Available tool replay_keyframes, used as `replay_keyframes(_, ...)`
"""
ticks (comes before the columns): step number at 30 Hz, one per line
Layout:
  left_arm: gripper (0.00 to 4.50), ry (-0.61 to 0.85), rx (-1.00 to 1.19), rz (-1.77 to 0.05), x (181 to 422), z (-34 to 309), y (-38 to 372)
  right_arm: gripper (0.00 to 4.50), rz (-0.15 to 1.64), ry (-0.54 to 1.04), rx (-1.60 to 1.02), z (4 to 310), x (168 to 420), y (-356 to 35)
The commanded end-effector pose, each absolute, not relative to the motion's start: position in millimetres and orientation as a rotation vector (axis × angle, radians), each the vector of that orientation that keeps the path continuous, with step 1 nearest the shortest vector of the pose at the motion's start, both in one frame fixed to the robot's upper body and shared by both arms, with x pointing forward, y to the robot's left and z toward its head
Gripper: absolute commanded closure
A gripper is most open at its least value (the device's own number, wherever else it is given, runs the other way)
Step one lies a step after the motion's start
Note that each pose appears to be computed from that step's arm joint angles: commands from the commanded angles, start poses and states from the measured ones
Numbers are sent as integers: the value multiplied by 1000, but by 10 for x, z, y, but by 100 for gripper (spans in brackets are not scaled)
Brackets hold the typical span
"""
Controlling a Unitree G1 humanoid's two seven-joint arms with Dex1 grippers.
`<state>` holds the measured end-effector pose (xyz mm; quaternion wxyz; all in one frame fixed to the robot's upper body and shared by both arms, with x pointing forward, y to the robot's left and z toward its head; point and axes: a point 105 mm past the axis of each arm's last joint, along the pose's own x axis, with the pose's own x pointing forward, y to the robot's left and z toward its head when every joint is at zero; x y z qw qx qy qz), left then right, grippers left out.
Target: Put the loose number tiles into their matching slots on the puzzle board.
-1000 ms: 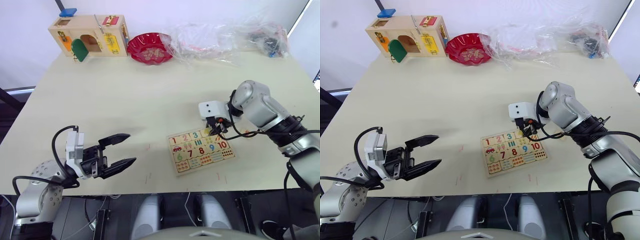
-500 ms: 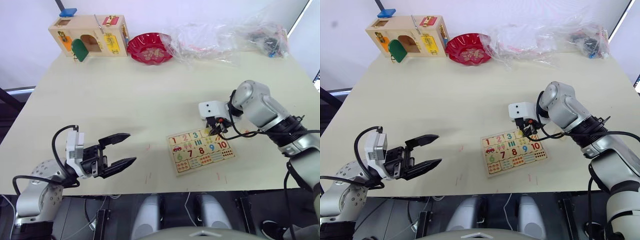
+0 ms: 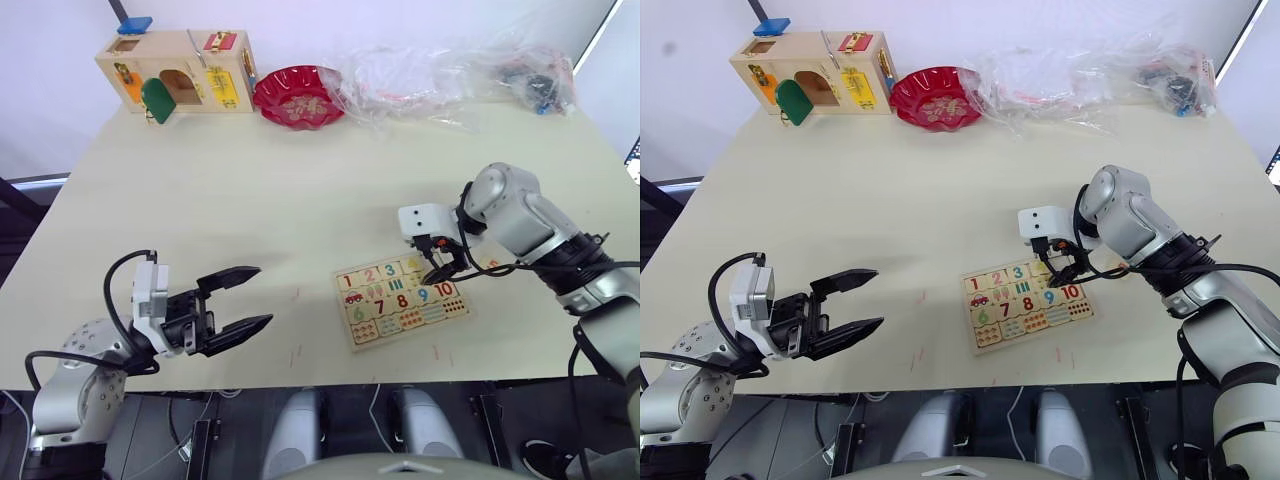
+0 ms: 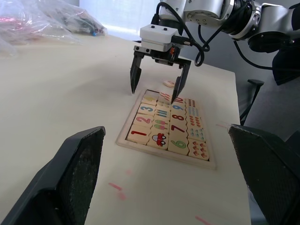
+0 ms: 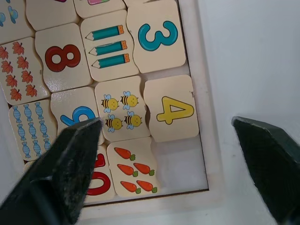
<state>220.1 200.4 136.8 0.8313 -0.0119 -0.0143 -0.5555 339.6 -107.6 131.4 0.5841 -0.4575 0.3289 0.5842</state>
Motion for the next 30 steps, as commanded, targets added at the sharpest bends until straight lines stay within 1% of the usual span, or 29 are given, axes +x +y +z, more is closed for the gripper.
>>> replay_keyframes(1, 0, -65, 8, -1180, 2193, 1445, 2018, 5, 1342, 707, -1065, 1459, 3421, -1080)
replay_keyframes(6, 0, -68, 8, -1181, 2187, 1449, 2014, 5, 1316, 495, -886, 1778, 3491, -972)
replay_keyframes(8, 0, -69, 7, -1181, 2188, 1450, 2010, 5, 1299, 459, -830, 1813, 3525, -979)
replay_keyframes(11, 0, -71, 6, -1182, 2198, 1454, 2004, 5, 1298, 456, -791, 1777, 3529, -1009)
replay_keyframes(14, 0, -75, 6, -1184, 2212, 1460, 1992, 78, 1288, 482, -760, 1685, 3527, -1049)
replay_keyframes(15, 0, -76, 6, -1185, 2215, 1462, 1989, 124, 1284, 490, -759, 1646, 3529, -1068)
replay_keyframes(16, 0, -76, 6, -1186, 2216, 1462, 1986, 191, 1282, 495, -761, 1618, 3530, -1082)
replay_keyframes(17, 0, -77, 6, -1188, 2217, 1464, 1982, 217, 1282, 505, -758, 1583, 3526, -1098)
replay_keyframes(18, 0, -77, 6, -1189, 2219, 1466, 1980, 280, 1282, 512, -756, 1558, 3523, -1108)
replay_keyframes(19, 0, -77, 6, -1190, 2221, 1467, 1979, 301, 1282, 515, -755, 1545, 3522, -1113)
replay_keyframes(20, 0, -78, 7, -1190, 2222, 1468, 1979, 358, 1284, 521, -752, 1523, 3519, -1117)
replay_keyframes(21, 0, -77, 7, -1191, 2223, 1469, 1980, 384, 1285, 524, -750, 1510, 3517, -1119)
replay_keyframes(22, 0, -77, 8, -1191, 2224, 1471, 1979, 423, 1284, 528, -748, 1496, 3517, -1123)
replay_keyframes(23, 0, -77, 8, -1192, 2222, 1474, 1977, 440, 1283, 535, -748, 1478, 3516, -1131)
replay_keyframes(30, 0, -74, 10, -1188, 2210, 1472, 1974, 440, 1269, 579, -764, 1411, 3513, -1216)
